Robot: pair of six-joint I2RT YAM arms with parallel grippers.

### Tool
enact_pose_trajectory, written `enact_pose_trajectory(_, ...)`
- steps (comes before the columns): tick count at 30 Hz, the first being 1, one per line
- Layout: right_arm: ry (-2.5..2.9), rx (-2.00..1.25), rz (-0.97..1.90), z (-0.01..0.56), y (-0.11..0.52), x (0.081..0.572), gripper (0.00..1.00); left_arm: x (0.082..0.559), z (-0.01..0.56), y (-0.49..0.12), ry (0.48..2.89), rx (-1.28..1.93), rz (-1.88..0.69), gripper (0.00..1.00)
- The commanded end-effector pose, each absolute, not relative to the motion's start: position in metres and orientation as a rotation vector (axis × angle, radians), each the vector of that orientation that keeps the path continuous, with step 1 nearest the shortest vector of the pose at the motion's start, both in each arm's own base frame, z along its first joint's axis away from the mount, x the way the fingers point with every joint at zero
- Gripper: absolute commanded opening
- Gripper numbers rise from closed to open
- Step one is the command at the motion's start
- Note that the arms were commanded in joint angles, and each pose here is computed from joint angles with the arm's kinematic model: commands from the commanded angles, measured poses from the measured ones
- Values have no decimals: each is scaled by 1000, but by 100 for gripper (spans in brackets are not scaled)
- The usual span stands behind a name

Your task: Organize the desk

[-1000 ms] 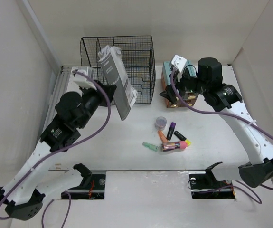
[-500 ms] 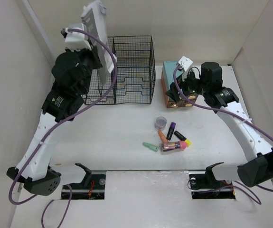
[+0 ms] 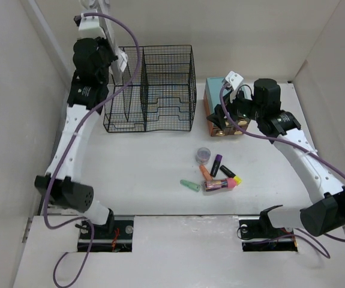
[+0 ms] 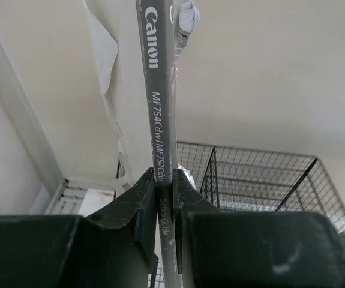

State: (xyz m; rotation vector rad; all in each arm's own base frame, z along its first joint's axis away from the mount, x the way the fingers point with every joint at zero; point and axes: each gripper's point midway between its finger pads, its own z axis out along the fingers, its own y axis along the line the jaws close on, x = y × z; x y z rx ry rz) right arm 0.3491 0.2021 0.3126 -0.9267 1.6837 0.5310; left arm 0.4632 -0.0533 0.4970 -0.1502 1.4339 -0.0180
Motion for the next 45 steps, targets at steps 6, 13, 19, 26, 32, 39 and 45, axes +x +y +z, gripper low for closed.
enact_pose_trajectory(6, 1652, -932, 571, 313, 210, 351, 100, 504, 556, -68, 1209, -72, -221, 0)
enact_pose_trajectory(13, 1670, -934, 576, 306, 211, 354, 100, 540, 530, -79, 1264, -40, -282, 0)
enact_pose_trajectory(19, 1693, -944, 578, 297, 212, 357, 100, 529, 544, -85, 1223, -18, -327, 0)
enact_pose_trajectory(26, 1713, -965, 601, 287, 216, 360, 100, 500, 582, -88, 1161, 2, -368, 0)
enact_pose_trajectory(32, 1719, -971, 612, 285, 216, 358, 100, 496, 576, -91, 1185, 11, -386, 0)
enact_pose_trajectory(39, 1709, -970, 610, 289, 216, 357, 100, 493, 571, -106, 1195, 35, -403, 0)
enact_pose_trajectory(45, 1713, -961, 604, 289, 212, 358, 100, 501, 559, -103, 1221, 20, -355, 0)
